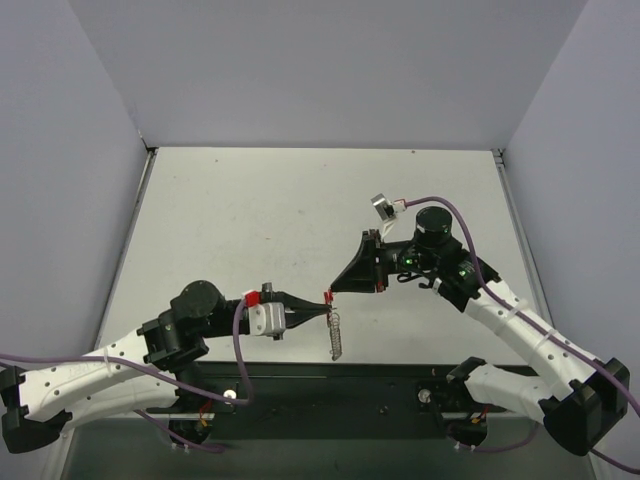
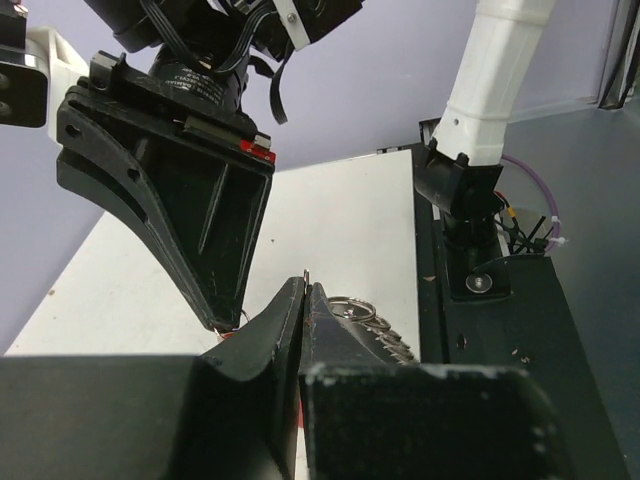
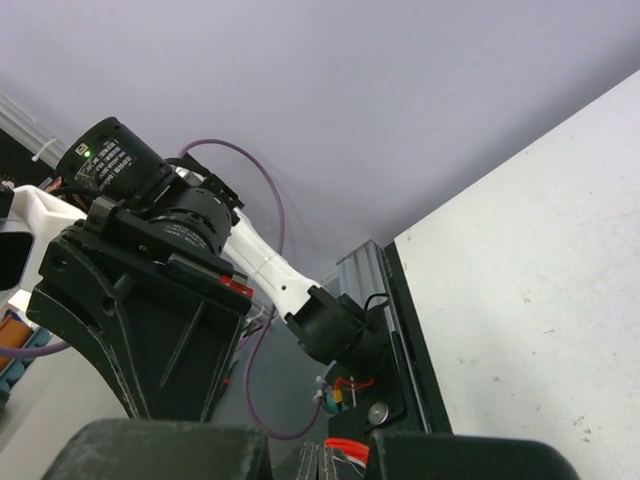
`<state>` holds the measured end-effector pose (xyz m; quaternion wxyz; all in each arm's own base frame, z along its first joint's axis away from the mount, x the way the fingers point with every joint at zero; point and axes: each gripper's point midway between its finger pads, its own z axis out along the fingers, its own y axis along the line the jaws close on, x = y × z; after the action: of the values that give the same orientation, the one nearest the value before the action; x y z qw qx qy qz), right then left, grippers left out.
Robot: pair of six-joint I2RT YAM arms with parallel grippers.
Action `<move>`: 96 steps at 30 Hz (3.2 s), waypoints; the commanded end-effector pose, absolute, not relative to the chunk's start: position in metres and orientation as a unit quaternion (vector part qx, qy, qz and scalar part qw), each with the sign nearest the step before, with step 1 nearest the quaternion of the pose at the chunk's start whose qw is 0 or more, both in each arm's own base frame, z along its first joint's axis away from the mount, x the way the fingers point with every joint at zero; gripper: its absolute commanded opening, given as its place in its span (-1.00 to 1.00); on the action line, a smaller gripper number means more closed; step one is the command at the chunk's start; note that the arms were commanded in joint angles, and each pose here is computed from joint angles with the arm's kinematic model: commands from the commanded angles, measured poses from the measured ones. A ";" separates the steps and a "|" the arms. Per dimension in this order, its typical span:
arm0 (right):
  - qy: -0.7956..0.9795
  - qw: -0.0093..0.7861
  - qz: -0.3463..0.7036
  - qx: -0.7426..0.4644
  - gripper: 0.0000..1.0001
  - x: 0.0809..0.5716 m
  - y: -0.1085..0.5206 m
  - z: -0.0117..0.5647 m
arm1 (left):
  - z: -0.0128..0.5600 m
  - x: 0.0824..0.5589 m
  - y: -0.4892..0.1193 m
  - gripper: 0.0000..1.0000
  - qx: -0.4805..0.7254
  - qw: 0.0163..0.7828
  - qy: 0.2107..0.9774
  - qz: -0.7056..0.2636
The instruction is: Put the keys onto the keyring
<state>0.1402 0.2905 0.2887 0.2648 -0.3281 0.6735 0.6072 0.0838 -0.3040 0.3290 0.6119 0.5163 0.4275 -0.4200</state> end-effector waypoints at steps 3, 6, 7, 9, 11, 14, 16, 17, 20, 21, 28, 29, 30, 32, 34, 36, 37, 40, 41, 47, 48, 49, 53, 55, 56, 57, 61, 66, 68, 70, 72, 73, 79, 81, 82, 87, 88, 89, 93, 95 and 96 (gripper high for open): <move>0.652 0.312 0.601 -0.342 -1.00 0.142 0.286 0.303 | 0.366 0.086 -0.299 -1.00 0.485 0.654 0.397 -0.424; 0.650 0.326 0.598 -0.336 -1.00 0.146 0.280 0.310 | 0.362 0.096 -0.293 -1.00 0.469 0.665 0.417 -0.405; 0.650 0.328 0.598 -0.335 -1.00 0.147 0.278 0.312 | 0.364 0.099 -0.289 -1.00 0.460 0.671 0.423 -0.401; 0.647 0.335 0.597 -0.336 -1.00 0.149 0.275 0.315 | 0.360 0.106 -0.284 -1.00 0.446 0.680 0.435 -0.388; 0.647 0.335 0.596 -0.338 -1.00 0.148 0.273 0.317 | 0.358 0.108 -0.280 -1.00 0.436 0.689 0.434 -0.382; 0.644 0.337 0.591 -0.349 -1.00 0.145 0.271 0.322 | 0.352 0.114 -0.277 -1.00 0.429 0.700 0.437 -0.369; 0.638 0.336 0.594 -0.357 -1.00 0.142 0.270 0.327 | 0.353 0.116 -0.276 -1.00 0.425 0.707 0.433 -0.362; 0.637 0.333 0.597 -0.356 -1.00 0.141 0.271 0.329 | 0.351 0.117 -0.277 -1.00 0.426 0.710 0.431 -0.360; 0.617 0.329 0.619 -0.356 -1.00 0.136 0.275 0.341 | 0.351 0.117 -0.277 -1.00 0.427 0.726 0.407 -0.354; 0.612 0.329 0.624 -0.358 -1.00 0.135 0.276 0.343 | 0.347 0.117 -0.278 -1.00 0.428 0.727 0.405 -0.352; 0.586 0.329 0.643 -0.368 -1.00 0.129 0.283 0.358 | 0.355 0.117 -0.279 -1.00 0.415 0.755 0.369 -0.349; 0.585 0.325 0.645 -0.370 -1.00 0.128 0.284 0.358 | 0.356 0.117 -0.279 -1.00 0.412 0.758 0.365 -0.349; 0.585 0.323 0.645 -0.370 -1.00 0.128 0.286 0.358 | 0.361 0.118 -0.278 -1.00 0.404 0.765 0.359 -0.349; 0.583 0.323 0.647 -0.371 -1.00 0.129 0.287 0.359 | 0.361 0.119 -0.277 -1.00 0.400 0.769 0.357 -0.348; 0.583 0.324 0.647 -0.370 -1.00 0.130 0.287 0.359 | 0.364 0.120 -0.277 -1.00 0.393 0.776 0.351 -0.346; 0.583 0.326 0.647 -0.368 -1.00 0.131 0.288 0.360 | 0.368 0.119 -0.276 -1.00 0.385 0.781 0.344 -0.350; 0.582 0.328 0.647 -0.367 -1.00 0.131 0.288 0.361 | 0.367 0.120 -0.277 -1.00 0.386 0.781 0.344 -0.351; 0.581 0.329 0.649 -0.363 -1.00 0.132 0.288 0.363 | 0.368 0.119 -0.281 -1.00 0.389 0.779 0.341 -0.354; 0.579 0.334 0.650 -0.362 -1.00 0.134 0.289 0.365 | 0.368 0.119 -0.282 -1.00 0.389 0.780 0.340 -0.355; 0.582 0.332 0.652 -0.356 -1.00 0.135 0.290 0.363 | 0.370 0.118 -0.287 -1.00 0.389 0.778 0.335 -0.362; 0.582 0.332 0.652 -0.356 -1.00 0.135 0.290 0.363 | 0.370 0.118 -0.287 -1.00 0.389 0.778 0.335 -0.362; 0.583 0.330 0.652 -0.355 -1.00 0.136 0.291 0.362 | 0.370 0.119 -0.287 -1.00 0.389 0.779 0.335 -0.361; 0.584 0.329 0.651 -0.355 -1.00 0.136 0.290 0.359 | 0.372 0.116 -0.287 -1.00 0.391 0.779 0.330 -0.364; 0.584 0.332 0.650 -0.354 -1.00 0.137 0.290 0.359 | 0.373 0.116 -0.287 -1.00 0.391 0.778 0.331 -0.364; 0.585 0.331 0.650 -0.355 -1.00 0.137 0.290 0.358 | 0.374 0.116 -0.287 -1.00 0.390 0.778 0.331 -0.365; 0.585 0.331 0.650 -0.355 -1.00 0.137 0.290 0.358 | 0.375 0.116 -0.286 -1.00 0.389 0.779 0.330 -0.364; 0.587 0.332 0.649 -0.353 -1.00 0.138 0.291 0.356 | 0.381 0.116 -0.284 -1.00 0.380 0.783 0.327 -0.370; 0.588 0.333 0.647 -0.353 -1.00 0.138 0.291 0.355 | 0.384 0.116 -0.282 -1.00 0.369 0.786 0.325 -0.375; 0.590 0.332 0.647 -0.351 -1.00 0.139 0.291 0.353 | 0.385 0.114 -0.281 -1.00 0.365 0.787 0.321 -0.380; 0.591 0.332 0.647 -0.350 -1.00 0.140 0.291 0.352 | 0.386 0.114 -0.281 -1.00 0.363 0.787 0.320 -0.383; 0.591 0.334 0.646 -0.350 -1.00 0.141 0.291 0.353 | 0.388 0.114 -0.280 -1.00 0.362 0.787 0.319 -0.384; 0.592 0.333 0.646 -0.349 -1.00 0.141 0.291 0.352 | 0.388 0.113 -0.280 -1.00 0.360 0.788 0.318 -0.385; 0.594 0.333 0.645 -0.347 -1.00 0.143 0.292 0.351 | 0.389 0.111 -0.282 -1.00 0.363 0.785 0.314 -0.391; 0.594 0.333 0.645 -0.348 -1.00 0.143 0.292 0.351 | 0.389 0.109 -0.282 -1.00 0.364 0.784 0.312 -0.394; 0.594 0.333 0.645 -0.347 -1.00 0.143 0.292 0.351 | 0.390 0.110 -0.281 -1.00 0.362 0.786 0.311 -0.393; 0.598 0.331 0.644 -0.343 -1.00 0.144 0.292 0.348 | 0.393 0.105 -0.280 -1.00 0.365 0.786 0.301 -0.398; 0.599 0.333 0.643 -0.342 -1.00 0.145 0.292 0.348 | 0.393 0.105 -0.279 -1.00 0.365 0.786 0.301 -0.398; 0.599 0.333 0.643 -0.341 -1.00 0.146 0.292 0.348 | 0.393 0.105 -0.280 -1.00 0.366 0.786 0.300 -0.398; 0.605 0.341 0.640 -0.330 -1.00 0.149 0.292 0.351 | 0.393 0.103 -0.282 -1.00 0.377 0.782 0.298 -0.398; 0.608 0.347 0.637 -0.322 -1.00 0.151 0.291 0.353 | 0.394 0.102 -0.282 -1.00 0.377 0.782 0.297 -0.398; 0.611 0.348 0.635 -0.320 -1.00 0.152 0.291 0.353 | 0.395 0.102 -0.282 -1.00 0.378 0.781 0.296 -0.399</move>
<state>0.1413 0.2898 0.3381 0.3022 -0.3239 0.6226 0.6452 0.1215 -0.2913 0.3511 0.7592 0.3959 0.3623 -0.3684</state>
